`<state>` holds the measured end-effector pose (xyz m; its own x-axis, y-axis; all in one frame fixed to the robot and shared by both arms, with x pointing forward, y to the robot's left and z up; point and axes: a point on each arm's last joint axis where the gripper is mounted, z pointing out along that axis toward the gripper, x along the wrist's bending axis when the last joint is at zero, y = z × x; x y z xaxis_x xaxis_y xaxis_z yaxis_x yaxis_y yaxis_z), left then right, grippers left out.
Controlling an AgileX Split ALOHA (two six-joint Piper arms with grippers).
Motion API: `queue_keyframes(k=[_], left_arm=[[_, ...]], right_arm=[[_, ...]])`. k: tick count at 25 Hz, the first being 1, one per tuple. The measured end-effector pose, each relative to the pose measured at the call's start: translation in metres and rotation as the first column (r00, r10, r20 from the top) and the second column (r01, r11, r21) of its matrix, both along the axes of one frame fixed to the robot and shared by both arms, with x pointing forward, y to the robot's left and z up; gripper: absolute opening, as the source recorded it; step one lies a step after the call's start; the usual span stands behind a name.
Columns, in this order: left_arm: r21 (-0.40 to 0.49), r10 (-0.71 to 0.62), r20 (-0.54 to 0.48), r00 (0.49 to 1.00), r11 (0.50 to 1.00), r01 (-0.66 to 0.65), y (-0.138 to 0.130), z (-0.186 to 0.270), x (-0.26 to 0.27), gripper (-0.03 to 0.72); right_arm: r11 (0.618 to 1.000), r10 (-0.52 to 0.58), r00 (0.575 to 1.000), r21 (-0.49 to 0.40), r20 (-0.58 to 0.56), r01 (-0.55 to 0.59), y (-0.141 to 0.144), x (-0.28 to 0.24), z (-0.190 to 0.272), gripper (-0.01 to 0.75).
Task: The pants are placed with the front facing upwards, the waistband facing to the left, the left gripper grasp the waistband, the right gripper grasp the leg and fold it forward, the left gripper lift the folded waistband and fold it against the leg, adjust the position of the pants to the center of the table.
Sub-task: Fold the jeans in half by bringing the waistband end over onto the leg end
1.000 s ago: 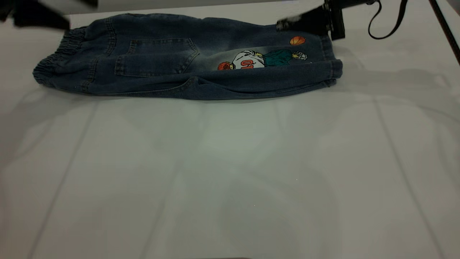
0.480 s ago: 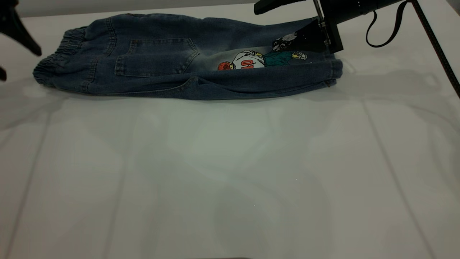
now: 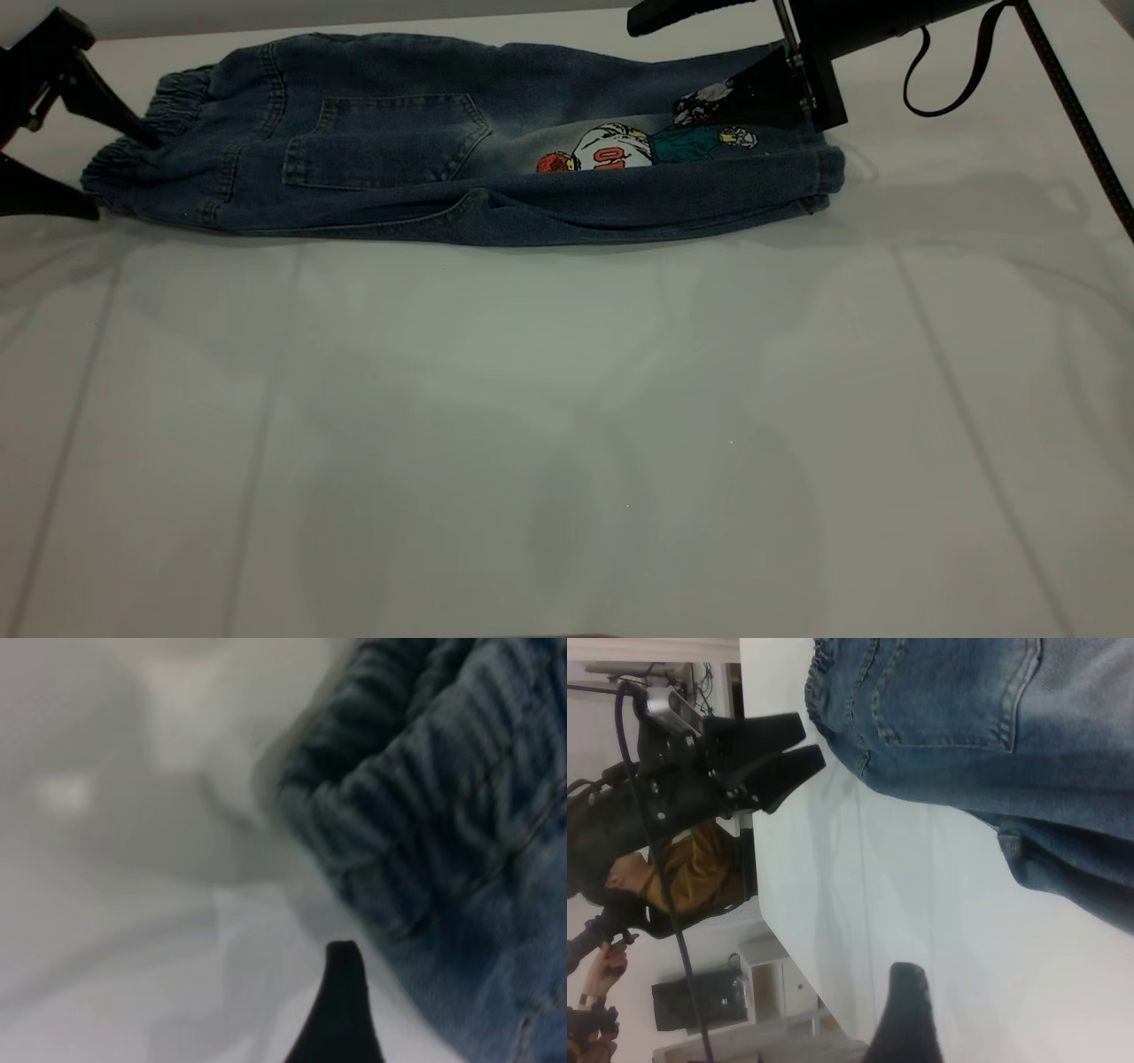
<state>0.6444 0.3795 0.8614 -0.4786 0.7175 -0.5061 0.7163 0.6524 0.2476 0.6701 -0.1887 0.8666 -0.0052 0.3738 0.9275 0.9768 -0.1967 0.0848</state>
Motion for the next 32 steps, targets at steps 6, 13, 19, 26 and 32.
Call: queue_keyframes(k=[6,13,19,26,32], left_arm=[[-0.019,0.055,0.002,0.998,0.998,-0.055,0.002,-0.016,0.003,0.563],[-0.039,0.084,-0.019,0.996,0.996,-0.084,0.002,-0.030,0.004,0.561],[-0.087,0.130,-0.027,0.991,0.987,-0.132,0.002,-0.040,0.010,0.421],[-0.071,0.108,-0.018,0.994,0.992,-0.109,0.002,-0.046,0.011,0.084],[-0.055,0.005,0.025,1.000,0.998,-0.003,-0.001,-0.032,0.012,0.076]], right_arm=[[1.000,-0.001,1.000,-0.001,0.000,0.001,0.000,0.000,0.000,0.510],[1.000,-0.002,1.000,-0.004,0.001,0.002,0.000,0.000,0.000,0.510],[1.000,-0.002,1.000,-0.004,0.001,0.002,0.000,0.000,0.000,0.510],[1.000,-0.015,1.000,0.009,0.000,0.015,0.001,0.001,0.001,0.510],[0.999,-0.037,0.997,0.000,0.064,0.037,0.022,0.016,0.017,0.510]])
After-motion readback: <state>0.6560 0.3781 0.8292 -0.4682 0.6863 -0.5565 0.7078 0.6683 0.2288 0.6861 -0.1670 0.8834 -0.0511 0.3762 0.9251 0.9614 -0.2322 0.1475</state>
